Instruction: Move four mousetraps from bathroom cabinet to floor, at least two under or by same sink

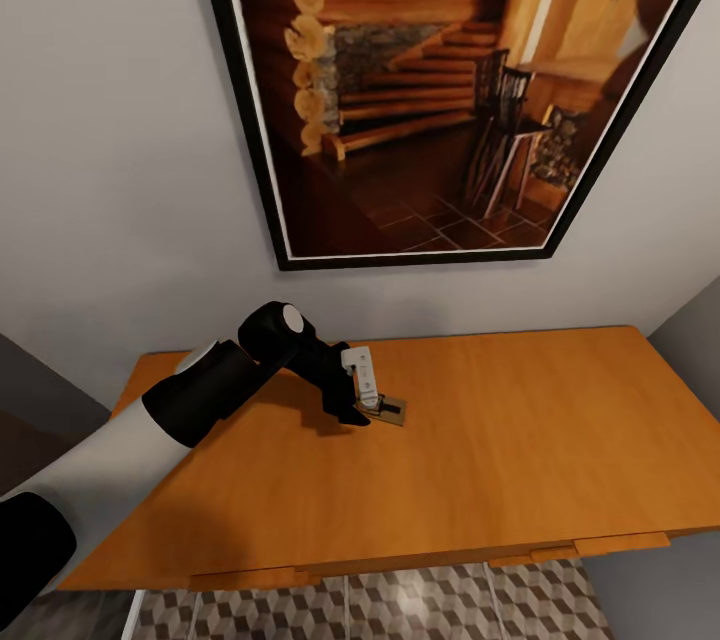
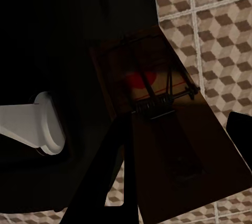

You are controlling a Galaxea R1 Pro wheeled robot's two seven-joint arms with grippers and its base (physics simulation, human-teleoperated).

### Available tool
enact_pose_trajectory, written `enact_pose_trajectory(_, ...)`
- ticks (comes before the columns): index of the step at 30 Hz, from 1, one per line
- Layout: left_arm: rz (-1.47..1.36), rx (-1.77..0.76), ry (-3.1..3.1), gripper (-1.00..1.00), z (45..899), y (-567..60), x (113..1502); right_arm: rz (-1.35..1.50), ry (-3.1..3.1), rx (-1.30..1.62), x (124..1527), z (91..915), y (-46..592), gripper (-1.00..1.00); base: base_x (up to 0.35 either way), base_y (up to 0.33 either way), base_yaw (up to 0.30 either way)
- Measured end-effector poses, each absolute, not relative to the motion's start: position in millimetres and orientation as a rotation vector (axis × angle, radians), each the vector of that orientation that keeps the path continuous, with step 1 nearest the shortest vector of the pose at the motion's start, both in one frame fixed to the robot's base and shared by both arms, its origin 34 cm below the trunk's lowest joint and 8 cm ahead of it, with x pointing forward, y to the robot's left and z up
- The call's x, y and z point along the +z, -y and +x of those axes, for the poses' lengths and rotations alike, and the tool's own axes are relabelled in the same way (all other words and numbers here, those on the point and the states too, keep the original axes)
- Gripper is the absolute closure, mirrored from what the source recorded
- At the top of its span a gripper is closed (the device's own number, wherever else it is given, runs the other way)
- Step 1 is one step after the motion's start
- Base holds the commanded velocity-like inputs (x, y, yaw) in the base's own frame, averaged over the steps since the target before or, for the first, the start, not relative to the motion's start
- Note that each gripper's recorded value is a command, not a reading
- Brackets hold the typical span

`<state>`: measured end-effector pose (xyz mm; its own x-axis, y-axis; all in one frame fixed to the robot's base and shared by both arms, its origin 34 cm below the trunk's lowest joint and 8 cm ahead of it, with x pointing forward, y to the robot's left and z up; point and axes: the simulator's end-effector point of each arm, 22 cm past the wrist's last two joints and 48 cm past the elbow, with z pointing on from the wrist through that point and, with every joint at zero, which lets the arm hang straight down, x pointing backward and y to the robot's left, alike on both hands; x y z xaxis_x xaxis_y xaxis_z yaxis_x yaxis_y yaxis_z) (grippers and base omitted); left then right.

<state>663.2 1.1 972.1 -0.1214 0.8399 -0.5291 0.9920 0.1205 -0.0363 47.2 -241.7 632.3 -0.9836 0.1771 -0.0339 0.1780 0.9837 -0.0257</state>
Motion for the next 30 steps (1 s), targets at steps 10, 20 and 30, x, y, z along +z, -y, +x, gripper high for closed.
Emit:
enact_pose_trajectory(10,1.779,-0.555,-2.028,-1.0,662.5,-0.6,968.5,0.278,-3.105,-0.046,632.7,44.6,241.7,1.0,0.0,0.0,0.0)
enact_pose_trajectory(20,1.784,-0.576,-2.021,-1.0,660.0,5.4,965.4,0.277,-3.116,-0.046,633.5,40.5,241.6,1.0,0.0,0.0,0.0)
enact_pose_trajectory(30,1.788,-0.59,-2.022,-1.0,658.5,7.7,961.4,0.277,-3.125,-0.048,634.1,37.0,241.6,1.0,0.0,0.0,0.0)
